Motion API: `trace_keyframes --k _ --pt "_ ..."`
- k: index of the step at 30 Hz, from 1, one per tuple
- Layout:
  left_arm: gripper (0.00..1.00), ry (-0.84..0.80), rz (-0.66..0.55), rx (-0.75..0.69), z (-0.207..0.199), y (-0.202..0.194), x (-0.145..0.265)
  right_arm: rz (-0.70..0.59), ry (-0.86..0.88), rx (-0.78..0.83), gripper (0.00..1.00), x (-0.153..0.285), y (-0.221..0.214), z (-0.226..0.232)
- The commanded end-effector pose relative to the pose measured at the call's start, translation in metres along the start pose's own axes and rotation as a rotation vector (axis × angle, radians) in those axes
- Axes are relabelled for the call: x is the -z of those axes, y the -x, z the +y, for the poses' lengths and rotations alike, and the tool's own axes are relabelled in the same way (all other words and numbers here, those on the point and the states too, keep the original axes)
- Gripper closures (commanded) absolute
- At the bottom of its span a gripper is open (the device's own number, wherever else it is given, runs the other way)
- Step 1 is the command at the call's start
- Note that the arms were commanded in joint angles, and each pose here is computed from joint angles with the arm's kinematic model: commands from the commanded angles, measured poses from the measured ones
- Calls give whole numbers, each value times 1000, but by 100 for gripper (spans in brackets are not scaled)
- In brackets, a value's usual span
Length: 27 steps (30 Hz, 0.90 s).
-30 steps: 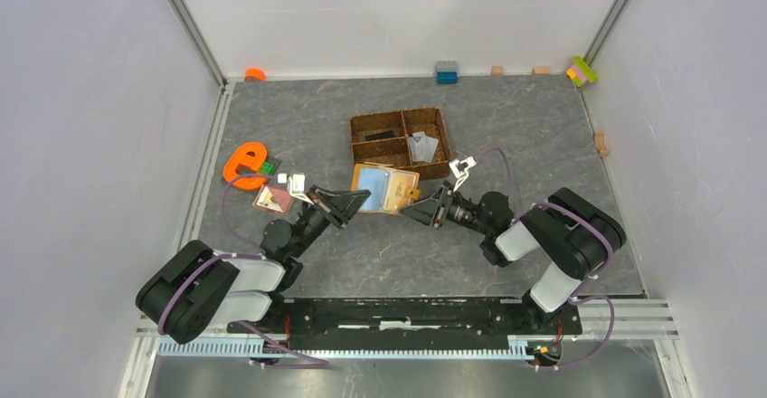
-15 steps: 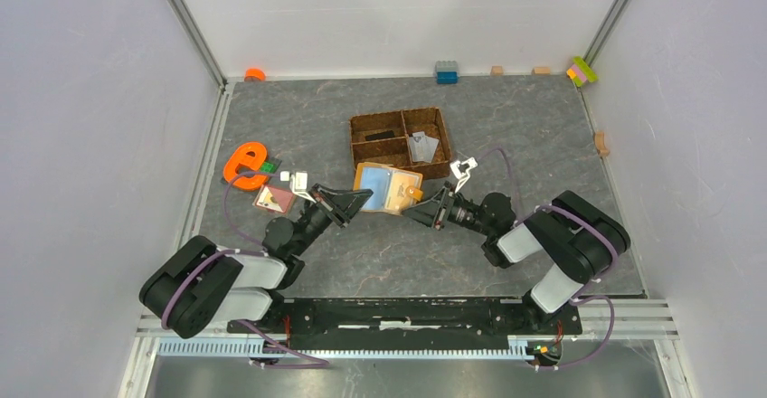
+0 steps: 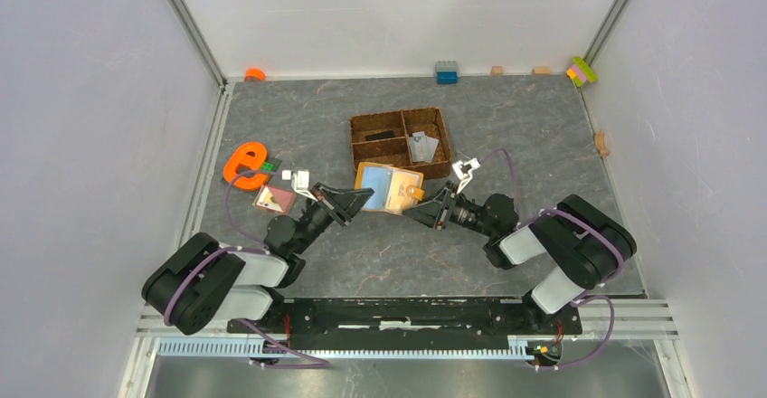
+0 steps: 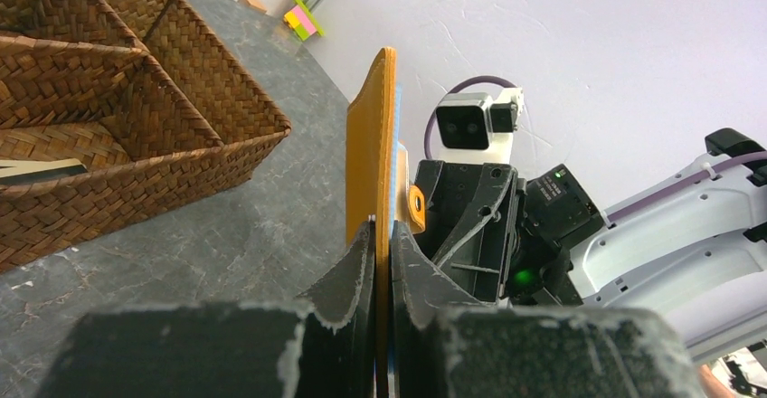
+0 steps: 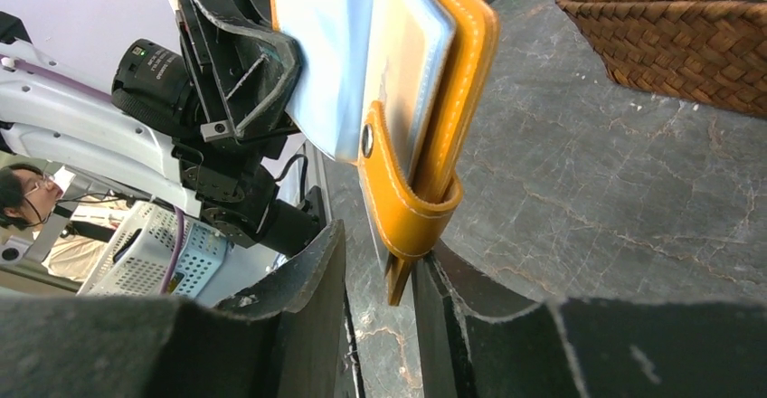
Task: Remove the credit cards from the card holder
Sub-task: Remove the credit card from the card holder.
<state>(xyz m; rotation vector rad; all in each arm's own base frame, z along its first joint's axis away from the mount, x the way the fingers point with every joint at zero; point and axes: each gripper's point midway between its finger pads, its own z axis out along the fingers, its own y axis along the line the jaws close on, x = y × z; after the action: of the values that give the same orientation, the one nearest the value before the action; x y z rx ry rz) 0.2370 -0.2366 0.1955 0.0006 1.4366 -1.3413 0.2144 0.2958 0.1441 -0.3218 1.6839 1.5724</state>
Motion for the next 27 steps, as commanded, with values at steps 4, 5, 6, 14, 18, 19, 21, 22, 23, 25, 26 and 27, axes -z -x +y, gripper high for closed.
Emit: trace_keyframes --k 4,5,6,14,18,19,21,22,23,25,26,27 --pt "98 -79 14 25 -16 1 -11 -265 291 366 63 -2 73 84" --pt "98 -76 14 27 -15 1 -11 -266 289 373 63 -2 74 85" --pt "98 -71 12 29 -14 1 -11 -267 288 378 63 -1 74 85" --pt "98 -85 6 27 -19 3 -9 -231 232 327 67 -9 69 68" --pt "98 -72 -15 21 -17 6 -4 -212 217 294 75 -12 65 60" --pt "98 -65 -19 22 -16 6 -3 -210 217 291 79 -12 65 60" --pt "97 -40 -34 22 -11 8 -1 -206 210 283 85 -11 63 58" --pt "96 -24 -45 23 -8 9 0 -207 201 277 89 -10 63 56" --pt "94 6 -61 22 -1 10 1 -208 194 269 91 -8 63 54" --pt "90 88 -84 28 16 11 3 -218 200 256 94 -5 65 54" --pt "89 129 -91 30 24 12 4 -218 207 246 97 -5 65 54" --pt "89 162 -91 27 30 11 5 -221 223 236 99 -4 66 56"
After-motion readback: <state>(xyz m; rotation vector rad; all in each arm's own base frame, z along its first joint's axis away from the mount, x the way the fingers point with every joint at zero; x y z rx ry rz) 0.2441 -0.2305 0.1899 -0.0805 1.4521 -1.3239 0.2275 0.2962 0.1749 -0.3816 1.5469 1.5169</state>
